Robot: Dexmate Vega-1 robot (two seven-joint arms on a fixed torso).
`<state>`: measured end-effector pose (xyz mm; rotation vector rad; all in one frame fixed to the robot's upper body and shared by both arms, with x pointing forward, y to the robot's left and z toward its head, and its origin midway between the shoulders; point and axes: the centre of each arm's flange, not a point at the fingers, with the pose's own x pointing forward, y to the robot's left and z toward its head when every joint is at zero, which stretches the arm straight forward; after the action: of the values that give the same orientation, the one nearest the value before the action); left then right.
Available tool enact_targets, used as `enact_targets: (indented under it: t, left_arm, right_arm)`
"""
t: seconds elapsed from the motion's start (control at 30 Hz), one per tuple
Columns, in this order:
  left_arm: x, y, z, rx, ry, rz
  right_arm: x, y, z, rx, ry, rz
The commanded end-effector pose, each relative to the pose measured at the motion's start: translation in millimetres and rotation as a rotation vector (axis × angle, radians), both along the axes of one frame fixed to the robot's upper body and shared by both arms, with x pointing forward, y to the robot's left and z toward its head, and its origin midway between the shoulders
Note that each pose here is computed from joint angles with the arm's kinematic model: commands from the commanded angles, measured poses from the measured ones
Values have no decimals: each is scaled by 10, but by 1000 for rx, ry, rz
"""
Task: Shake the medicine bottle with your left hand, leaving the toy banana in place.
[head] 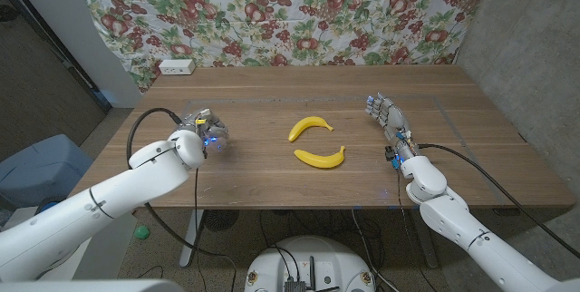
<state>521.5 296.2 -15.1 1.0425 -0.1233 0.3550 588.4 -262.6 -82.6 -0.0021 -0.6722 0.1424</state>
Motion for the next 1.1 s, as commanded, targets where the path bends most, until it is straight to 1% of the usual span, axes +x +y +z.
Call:
enact_targets:
  t: [0.03, 0.13, 0.3, 0.37, 0.43, 0.53, 0.63, 0.77, 0.93, 1.0, 1.1]
  left_arm:
    - [137, 4, -43, 24, 54, 31]
    - [178, 4, -51, 29, 73, 32]
    - [208, -2, -45, 40, 89, 38]
    - [228, -15, -42, 58, 106, 49]
    - [236, -43, -39, 97, 114, 78]
    - [253, -62, -33, 112, 135, 87]
    - [262, -77, -23, 138, 143, 112]
    - [271, -83, -19, 147, 150, 127]
    - [283, -112, -10, 188, 159, 160]
    - [291, -116, -5, 196, 172, 174]
    - [299, -111, -3, 197, 184, 175]
  right_arm:
    - [30, -1, 9, 1, 3, -4]
    - [41, -1, 17, 3, 3, -4]
    - [53, -1, 24, -2, 5, -6]
    - [58, 0, 35, -3, 2, -7]
    - [63, -1, 41, 0, 2, -7]
    - [71, 0, 48, 0, 2, -7]
    - [82, 3, 54, -1, 2, -6]
    - [91, 5, 58, 1, 3, -7]
    - [111, 11, 61, 0, 6, -7]
    - [118, 15, 66, 1, 6, -8]
    - [126, 20, 75, 2, 5, -9]
